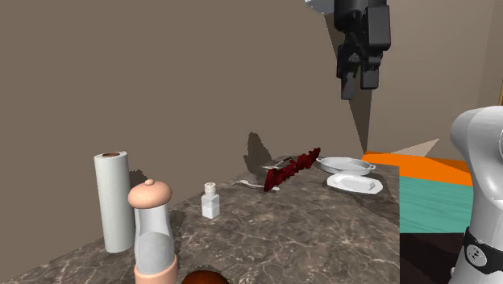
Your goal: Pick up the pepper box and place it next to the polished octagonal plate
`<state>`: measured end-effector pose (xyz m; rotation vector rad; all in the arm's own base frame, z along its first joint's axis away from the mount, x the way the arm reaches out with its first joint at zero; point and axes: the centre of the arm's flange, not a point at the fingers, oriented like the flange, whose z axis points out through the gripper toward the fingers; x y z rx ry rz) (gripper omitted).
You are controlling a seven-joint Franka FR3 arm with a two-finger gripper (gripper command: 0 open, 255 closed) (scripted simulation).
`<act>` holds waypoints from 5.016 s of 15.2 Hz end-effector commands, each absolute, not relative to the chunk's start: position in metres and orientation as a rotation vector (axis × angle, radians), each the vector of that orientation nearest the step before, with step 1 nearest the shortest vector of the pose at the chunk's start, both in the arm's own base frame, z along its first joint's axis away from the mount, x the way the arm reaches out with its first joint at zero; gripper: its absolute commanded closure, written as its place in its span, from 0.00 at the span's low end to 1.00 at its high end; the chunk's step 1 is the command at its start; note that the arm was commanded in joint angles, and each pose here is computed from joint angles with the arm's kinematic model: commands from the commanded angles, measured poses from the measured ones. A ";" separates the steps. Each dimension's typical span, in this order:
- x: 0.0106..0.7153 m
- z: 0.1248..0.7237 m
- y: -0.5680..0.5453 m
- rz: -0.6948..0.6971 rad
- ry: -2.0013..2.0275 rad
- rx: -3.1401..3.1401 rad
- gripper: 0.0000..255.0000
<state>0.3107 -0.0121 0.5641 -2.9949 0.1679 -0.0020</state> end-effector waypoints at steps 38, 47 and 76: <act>0.671 0.390 -0.023 -0.045 -0.055 -2.909 0.00; 0.671 0.390 -0.023 -0.045 -0.055 -2.909 1.00; 0.671 0.496 -0.023 -0.045 -0.055 -2.909 1.00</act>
